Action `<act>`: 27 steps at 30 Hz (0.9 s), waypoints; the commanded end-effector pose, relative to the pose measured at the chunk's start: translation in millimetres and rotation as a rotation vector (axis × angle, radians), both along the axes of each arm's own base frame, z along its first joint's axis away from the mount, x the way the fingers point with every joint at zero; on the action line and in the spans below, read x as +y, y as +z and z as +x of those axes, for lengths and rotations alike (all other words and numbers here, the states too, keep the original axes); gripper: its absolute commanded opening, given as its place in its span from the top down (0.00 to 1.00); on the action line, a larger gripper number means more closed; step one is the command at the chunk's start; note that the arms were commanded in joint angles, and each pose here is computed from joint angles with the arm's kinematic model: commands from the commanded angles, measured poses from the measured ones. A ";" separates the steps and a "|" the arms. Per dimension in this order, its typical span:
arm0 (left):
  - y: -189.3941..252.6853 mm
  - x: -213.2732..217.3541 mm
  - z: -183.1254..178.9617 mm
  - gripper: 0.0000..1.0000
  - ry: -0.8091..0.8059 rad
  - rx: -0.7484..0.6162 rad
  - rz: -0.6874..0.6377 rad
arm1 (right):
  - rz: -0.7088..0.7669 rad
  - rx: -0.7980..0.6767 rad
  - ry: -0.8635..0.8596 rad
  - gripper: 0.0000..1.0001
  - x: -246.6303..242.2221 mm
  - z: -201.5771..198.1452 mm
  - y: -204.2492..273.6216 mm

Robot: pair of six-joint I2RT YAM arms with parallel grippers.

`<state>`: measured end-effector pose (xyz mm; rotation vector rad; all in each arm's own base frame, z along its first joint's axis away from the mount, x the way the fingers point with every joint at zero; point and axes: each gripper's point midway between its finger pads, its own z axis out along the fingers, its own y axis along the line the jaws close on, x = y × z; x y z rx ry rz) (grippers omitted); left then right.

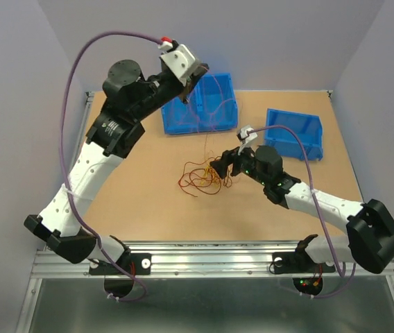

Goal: Untangle the cables

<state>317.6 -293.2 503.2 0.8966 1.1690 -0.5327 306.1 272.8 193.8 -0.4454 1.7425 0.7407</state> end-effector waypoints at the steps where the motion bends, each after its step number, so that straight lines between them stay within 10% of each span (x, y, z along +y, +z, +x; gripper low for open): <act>1: 64.8 32.2 2.0 1.00 0.162 -0.060 -0.105 | 0.086 -0.114 0.068 0.18 27.4 13.1 48.7; 9: 145.8 96.5 24.5 1.00 0.512 -0.186 -0.348 | 0.070 -0.081 0.107 0.17 47.6 27.2 36.5; 27: 94.3 95.1 158.0 1.00 0.934 -0.282 -0.186 | 0.070 -0.128 0.002 0.16 18.1 20.9 47.3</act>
